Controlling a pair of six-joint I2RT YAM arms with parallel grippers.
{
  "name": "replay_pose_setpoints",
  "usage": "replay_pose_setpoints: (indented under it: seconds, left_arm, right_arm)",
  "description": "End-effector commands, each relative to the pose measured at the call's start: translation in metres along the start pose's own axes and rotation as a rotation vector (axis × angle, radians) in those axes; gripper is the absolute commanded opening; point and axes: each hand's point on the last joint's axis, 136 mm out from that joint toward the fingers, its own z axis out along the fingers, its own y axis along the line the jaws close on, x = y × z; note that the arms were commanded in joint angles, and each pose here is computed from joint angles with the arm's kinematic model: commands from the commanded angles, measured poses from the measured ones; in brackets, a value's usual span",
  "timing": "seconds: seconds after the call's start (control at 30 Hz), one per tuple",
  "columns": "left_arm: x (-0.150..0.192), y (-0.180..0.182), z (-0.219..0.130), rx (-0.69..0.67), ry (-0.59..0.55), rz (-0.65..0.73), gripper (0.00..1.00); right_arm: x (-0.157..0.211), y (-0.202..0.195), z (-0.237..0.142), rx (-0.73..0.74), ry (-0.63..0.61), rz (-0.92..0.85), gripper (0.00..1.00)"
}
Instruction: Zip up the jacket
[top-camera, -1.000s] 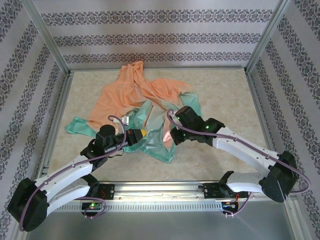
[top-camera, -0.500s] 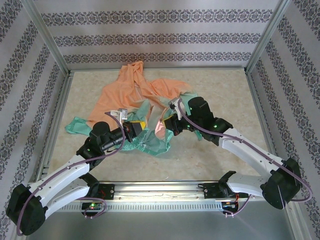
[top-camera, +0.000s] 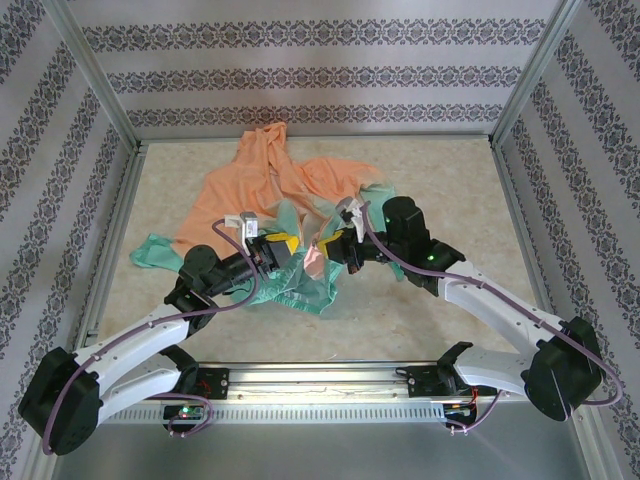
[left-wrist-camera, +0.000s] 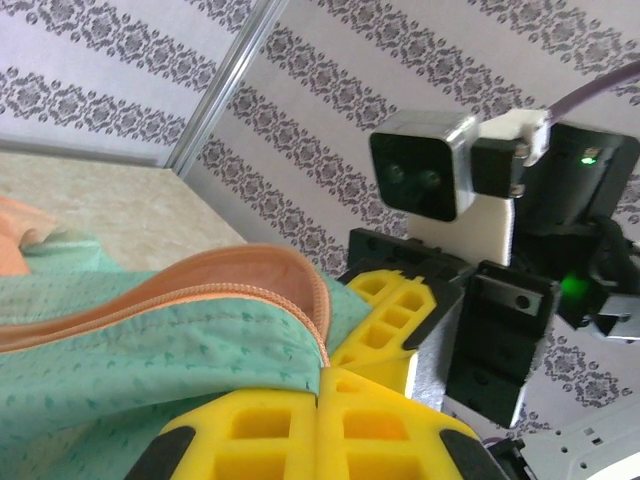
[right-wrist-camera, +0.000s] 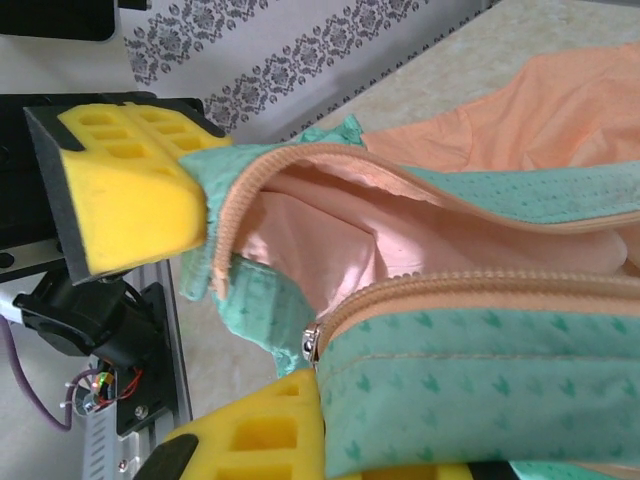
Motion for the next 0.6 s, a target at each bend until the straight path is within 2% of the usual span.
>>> replay_pose_setpoints:
  seconds: [0.0,0.57]
  left_arm:
    - [-0.020,-0.017,-0.004,0.078,-0.071,0.051,0.00]
    - [-0.022,-0.021,0.001,0.111,-0.076,0.074,0.00]
  right_arm:
    - [-0.014,0.014,-0.005,-0.076,-0.060,-0.047,0.00]
    - [-0.008,0.040,-0.007,-0.223,-0.037,-0.087,0.00]
